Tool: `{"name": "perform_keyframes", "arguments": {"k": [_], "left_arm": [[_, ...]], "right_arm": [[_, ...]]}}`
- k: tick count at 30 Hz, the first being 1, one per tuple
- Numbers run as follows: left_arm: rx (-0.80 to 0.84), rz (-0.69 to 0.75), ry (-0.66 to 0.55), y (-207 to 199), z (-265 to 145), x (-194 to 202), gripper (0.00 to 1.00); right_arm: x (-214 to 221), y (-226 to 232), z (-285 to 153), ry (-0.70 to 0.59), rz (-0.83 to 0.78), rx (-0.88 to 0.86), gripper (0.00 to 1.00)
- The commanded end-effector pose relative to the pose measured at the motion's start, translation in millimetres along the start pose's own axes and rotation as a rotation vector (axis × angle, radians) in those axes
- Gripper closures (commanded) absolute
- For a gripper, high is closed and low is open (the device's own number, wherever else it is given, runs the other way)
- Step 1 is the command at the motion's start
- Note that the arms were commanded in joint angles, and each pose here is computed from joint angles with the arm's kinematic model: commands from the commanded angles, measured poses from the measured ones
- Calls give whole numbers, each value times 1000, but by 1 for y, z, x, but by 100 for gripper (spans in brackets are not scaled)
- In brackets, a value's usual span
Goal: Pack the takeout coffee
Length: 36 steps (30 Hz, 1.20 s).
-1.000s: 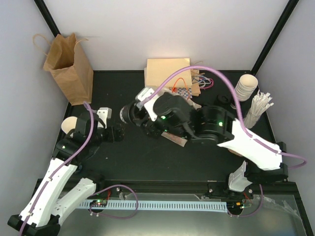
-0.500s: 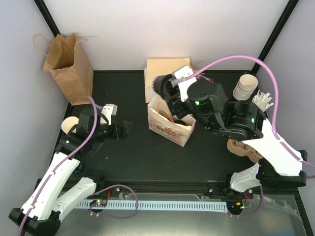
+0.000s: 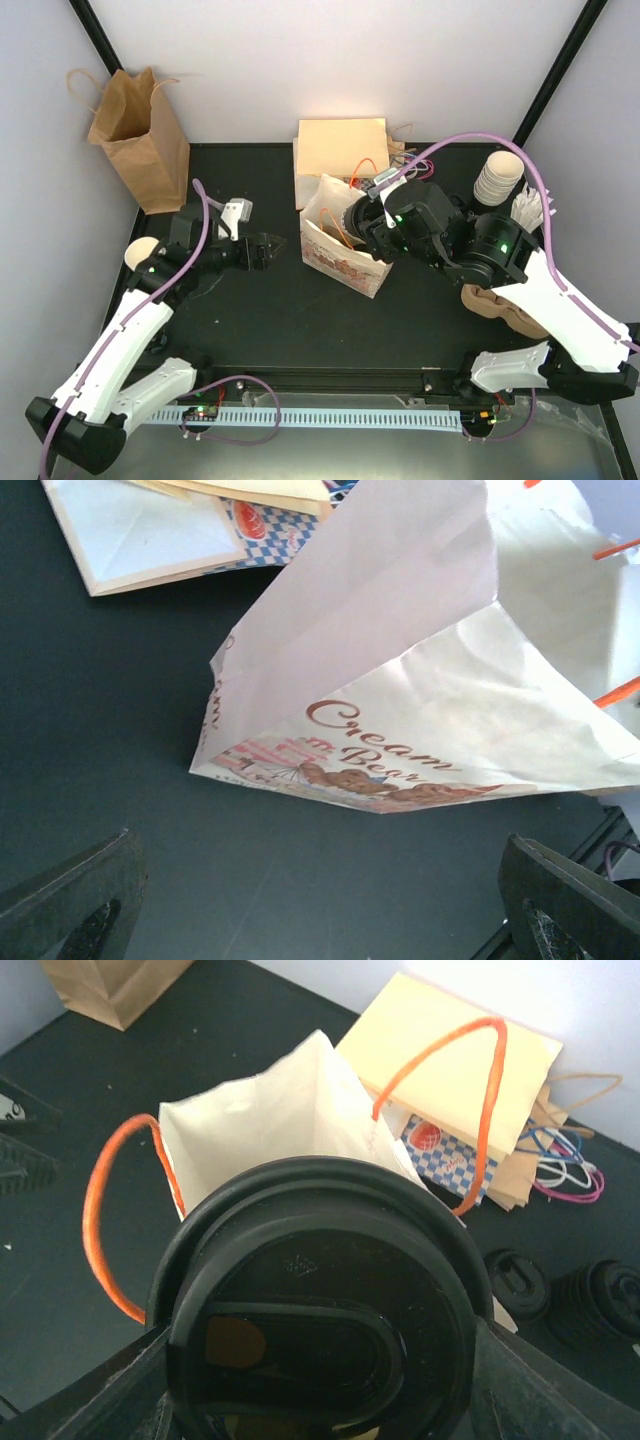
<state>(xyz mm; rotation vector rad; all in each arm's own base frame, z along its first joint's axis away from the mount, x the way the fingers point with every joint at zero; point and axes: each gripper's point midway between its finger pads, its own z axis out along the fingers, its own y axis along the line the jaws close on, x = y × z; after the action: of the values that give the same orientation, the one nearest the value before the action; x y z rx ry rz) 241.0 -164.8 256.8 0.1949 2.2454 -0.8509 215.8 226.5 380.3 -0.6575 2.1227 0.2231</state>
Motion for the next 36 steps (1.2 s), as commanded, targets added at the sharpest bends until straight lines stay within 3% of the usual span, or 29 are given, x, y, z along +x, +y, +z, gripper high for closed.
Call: {"name": "perform_keyframes", "arguments": {"k": [1,16,28,36], "left_arm": [[107,30,-74,-27,-6,-31,1],[125,33,-107,-38,-8,-53,1],[168,113,-62,-66,-6,-60,6],[113,108,-78,-60,-2,-59,6]], "right_arm": [[9,-4,9,38,37,-13,40],[36,0,81,245,28,-40,42],[89,8,97,390,27,-106,44],[91,27,91,410,35,-220,47]]}}
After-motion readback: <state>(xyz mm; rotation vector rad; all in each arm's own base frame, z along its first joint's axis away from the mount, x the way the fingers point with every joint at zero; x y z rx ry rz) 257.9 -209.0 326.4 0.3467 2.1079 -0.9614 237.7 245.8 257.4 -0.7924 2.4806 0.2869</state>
